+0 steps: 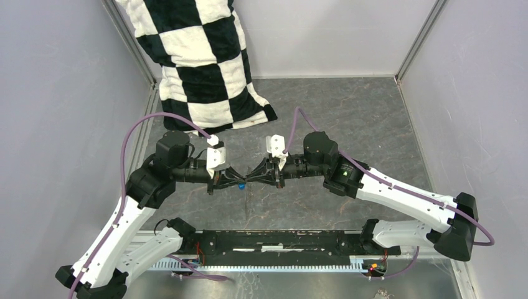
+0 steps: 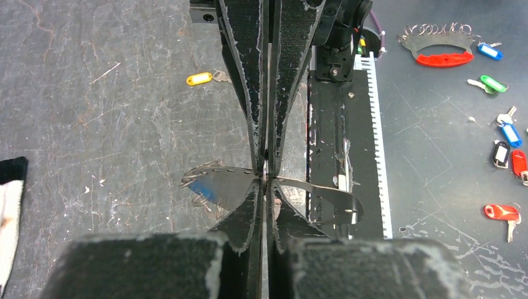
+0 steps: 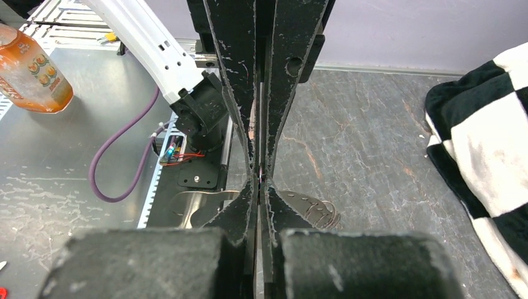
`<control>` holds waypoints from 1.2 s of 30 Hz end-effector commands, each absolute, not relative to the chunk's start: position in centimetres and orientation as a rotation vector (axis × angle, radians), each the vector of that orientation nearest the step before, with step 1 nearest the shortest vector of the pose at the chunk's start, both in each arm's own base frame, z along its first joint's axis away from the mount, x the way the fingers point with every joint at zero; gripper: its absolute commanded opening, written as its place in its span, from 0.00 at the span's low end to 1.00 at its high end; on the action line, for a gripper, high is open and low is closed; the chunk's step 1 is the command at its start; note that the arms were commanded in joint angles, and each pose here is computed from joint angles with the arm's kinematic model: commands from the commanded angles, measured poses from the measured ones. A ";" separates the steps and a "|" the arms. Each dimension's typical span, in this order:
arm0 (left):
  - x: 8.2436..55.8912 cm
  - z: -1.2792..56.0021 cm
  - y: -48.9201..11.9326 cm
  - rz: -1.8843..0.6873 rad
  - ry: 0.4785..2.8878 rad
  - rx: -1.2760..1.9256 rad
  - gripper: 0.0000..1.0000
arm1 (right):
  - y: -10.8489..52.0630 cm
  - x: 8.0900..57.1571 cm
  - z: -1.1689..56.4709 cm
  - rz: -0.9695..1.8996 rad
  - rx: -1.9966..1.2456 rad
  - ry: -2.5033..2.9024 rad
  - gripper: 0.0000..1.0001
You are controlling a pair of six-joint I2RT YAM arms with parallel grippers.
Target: Put the keys on the keyring
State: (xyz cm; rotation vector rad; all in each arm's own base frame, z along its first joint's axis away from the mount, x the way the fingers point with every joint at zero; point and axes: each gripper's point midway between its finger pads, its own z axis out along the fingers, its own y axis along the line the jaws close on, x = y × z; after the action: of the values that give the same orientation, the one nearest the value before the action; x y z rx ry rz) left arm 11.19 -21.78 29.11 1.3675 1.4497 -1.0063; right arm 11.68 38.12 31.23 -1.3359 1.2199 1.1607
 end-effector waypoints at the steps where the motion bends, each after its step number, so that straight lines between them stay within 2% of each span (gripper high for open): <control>1: 10.6 30.4 -21.9 -0.999 1.351 1.413 0.02 | 38.1 11.7 33.6 1.156 -1.329 1.145 0.05; 2: 10.6 30.4 -21.9 -0.991 1.344 1.416 0.02 | 38.1 11.7 33.7 1.151 -1.326 1.150 0.12; 4: 10.7 29.9 -21.8 -0.980 1.345 1.422 0.02 | 37.8 12.1 34.2 1.128 -1.308 1.146 0.20; 8: 10.9 29.2 -21.7 -0.963 1.349 1.427 0.02 | 36.7 13.6 35.4 1.050 -1.223 1.177 0.48; 9: 10.9 29.2 -21.7 -0.960 1.348 1.426 0.02 | 36.2 14.2 35.5 1.023 -1.195 1.192 0.52; 13: 11.3 28.8 -21.7 -0.945 1.344 1.418 0.02 | 33.4 17.2 34.8 0.892 -1.022 1.313 0.62; 19: 11.8 27.4 -21.7 -0.927 1.376 1.417 0.02 | 27.2 22.0 28.6 0.634 -0.722 1.628 0.74; 27: 12.2 26.9 -21.7 -0.912 1.380 1.433 0.02 | 17.8 24.8 15.1 0.216 -0.384 2.026 0.71; 32: 12.1 27.1 -21.7 -0.906 1.367 1.442 0.02 | 13.7 24.2 8.5 0.137 -0.174 2.153 0.69; 36: 11.9 27.1 -21.7 -0.913 1.367 1.443 0.02 | 12.2 24.3 6.4 0.134 -0.085 2.170 0.65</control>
State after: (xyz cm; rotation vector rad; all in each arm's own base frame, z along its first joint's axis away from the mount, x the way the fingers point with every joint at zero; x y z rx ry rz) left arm 11.63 -21.37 25.90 1.4221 1.4579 -0.9467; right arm 22.74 12.81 5.85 -0.2823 2.2334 0.1031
